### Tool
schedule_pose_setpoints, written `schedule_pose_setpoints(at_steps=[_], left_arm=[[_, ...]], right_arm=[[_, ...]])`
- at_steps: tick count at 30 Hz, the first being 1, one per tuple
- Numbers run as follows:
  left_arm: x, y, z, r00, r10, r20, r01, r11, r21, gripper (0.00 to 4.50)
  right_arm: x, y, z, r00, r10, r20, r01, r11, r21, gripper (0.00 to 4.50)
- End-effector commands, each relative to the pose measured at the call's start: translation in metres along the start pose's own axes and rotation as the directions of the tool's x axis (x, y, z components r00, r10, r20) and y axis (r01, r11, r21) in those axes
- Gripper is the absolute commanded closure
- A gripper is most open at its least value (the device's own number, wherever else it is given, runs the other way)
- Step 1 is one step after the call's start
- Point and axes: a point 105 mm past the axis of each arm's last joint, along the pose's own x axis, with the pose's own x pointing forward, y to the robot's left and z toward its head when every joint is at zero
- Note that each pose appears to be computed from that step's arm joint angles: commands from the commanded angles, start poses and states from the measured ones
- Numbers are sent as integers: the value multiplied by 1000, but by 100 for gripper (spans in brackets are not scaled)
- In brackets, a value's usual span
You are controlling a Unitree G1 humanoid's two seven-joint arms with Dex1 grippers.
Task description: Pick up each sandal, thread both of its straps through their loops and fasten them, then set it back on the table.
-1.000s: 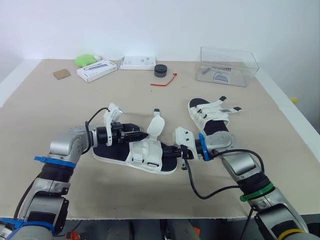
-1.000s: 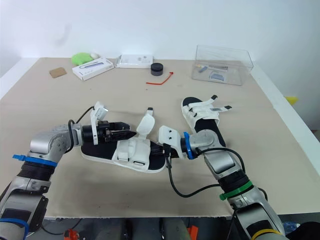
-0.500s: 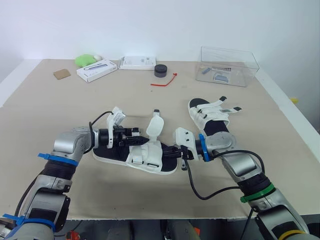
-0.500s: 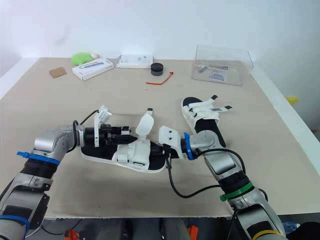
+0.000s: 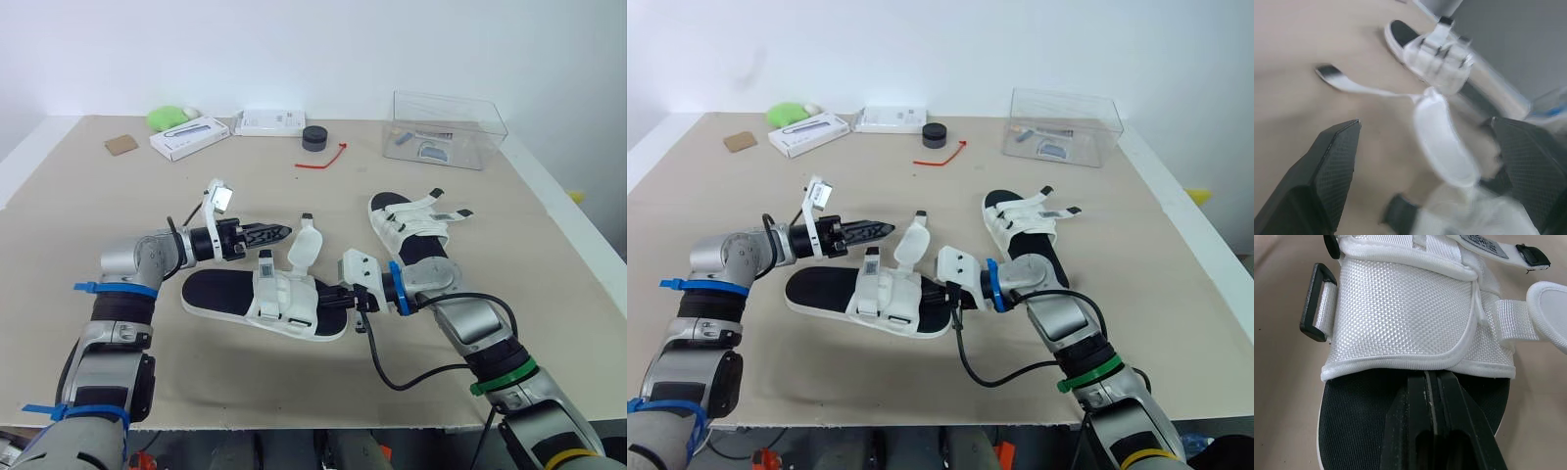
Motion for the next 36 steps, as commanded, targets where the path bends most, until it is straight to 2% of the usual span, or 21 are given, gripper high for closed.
schedule_pose_setpoints(at_steps=[1,6,11,20,32,33,35,36], left_arm=[[15,-8,4,999,-32,-41,28,995,-98,8],[31,-10,-7,985,-45,-168,22,991,-134,8],[42,-11,-11,974,-72,-215,35,985,-168,8],[67,-13,20,994,-77,-79,59,976,-210,8],[78,-15,19,994,-87,-72,72,979,-190,8],[78,-11,22,997,-62,-52,52,983,-173,46],[76,-7,27,999,-30,-22,26,988,-150,79],[75,-4,29,1000,-15,-13,13,990,-144,133]], right_arm=[[2,1,-11,999,5,-46,-4,1000,19,450],[2,0,-10,999,4,-45,-3,1000,14,450],[2,-1,-10,999,0,-45,1,1000,12,450],[3,1,-10,999,-3,-45,3,1000,11,450],[0,4,-12,999,-14,-50,14,1000,11,450],[0,5,-12,999,-14,-53,14,1000,11,450],[0,5,-13,998,-13,-55,14,1000,10,450],[0,5,-12,998,-12,-56,13,1000,9,450]])
